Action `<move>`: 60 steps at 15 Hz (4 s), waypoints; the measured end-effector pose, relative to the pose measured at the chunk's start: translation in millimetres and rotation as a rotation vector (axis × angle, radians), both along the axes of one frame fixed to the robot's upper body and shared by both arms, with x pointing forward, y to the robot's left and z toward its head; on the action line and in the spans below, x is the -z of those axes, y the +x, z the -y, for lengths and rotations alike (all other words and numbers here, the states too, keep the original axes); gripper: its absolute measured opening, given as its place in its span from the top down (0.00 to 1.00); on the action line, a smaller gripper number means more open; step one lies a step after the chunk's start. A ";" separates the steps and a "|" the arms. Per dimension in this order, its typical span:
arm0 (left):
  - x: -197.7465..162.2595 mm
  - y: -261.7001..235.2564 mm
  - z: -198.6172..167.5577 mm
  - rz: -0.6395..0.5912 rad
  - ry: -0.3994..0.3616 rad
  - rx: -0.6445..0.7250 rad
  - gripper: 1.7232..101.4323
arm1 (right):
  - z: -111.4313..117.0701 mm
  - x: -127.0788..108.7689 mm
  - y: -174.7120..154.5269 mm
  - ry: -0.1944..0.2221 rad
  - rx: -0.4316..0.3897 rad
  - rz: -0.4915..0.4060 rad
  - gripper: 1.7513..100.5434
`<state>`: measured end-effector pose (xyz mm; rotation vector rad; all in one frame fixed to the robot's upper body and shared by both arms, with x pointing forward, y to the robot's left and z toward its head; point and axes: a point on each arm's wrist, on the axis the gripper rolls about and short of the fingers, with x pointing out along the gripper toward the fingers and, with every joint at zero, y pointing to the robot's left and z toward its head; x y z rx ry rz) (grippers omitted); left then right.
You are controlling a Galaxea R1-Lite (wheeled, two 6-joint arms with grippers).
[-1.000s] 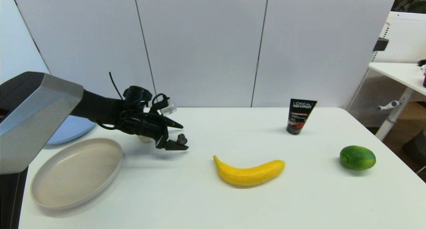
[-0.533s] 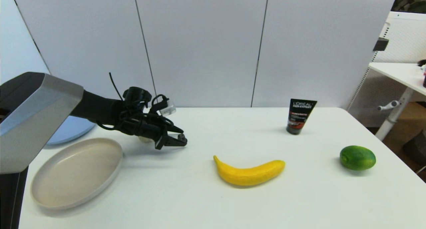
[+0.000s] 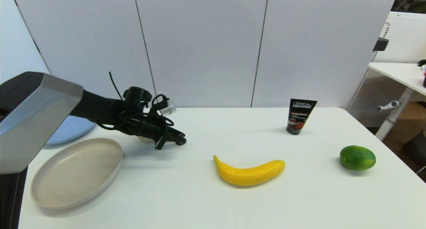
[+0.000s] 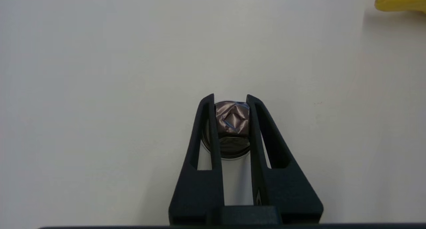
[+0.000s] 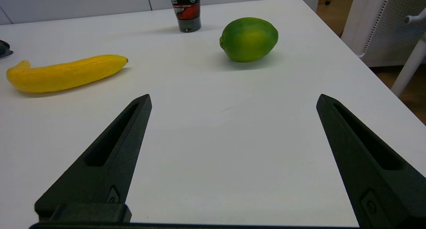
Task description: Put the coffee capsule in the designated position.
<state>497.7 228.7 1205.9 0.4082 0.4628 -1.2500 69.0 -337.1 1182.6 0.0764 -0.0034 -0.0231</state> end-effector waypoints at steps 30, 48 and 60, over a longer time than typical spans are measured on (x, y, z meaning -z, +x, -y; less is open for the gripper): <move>-104.0 -248.9 -134.4 0.055 0.027 -0.538 0.86 | 0.0 0.0 0.0 0.000 0.000 0.000 0.03; -25.8 -288.5 -171.6 -0.159 0.127 -0.696 0.86 | 0.0 0.0 0.0 0.000 -0.001 0.000 0.03; -13.5 -272.8 -182.9 -0.209 0.106 -0.690 0.38 | 0.0 0.0 0.0 0.000 -0.001 0.000 0.03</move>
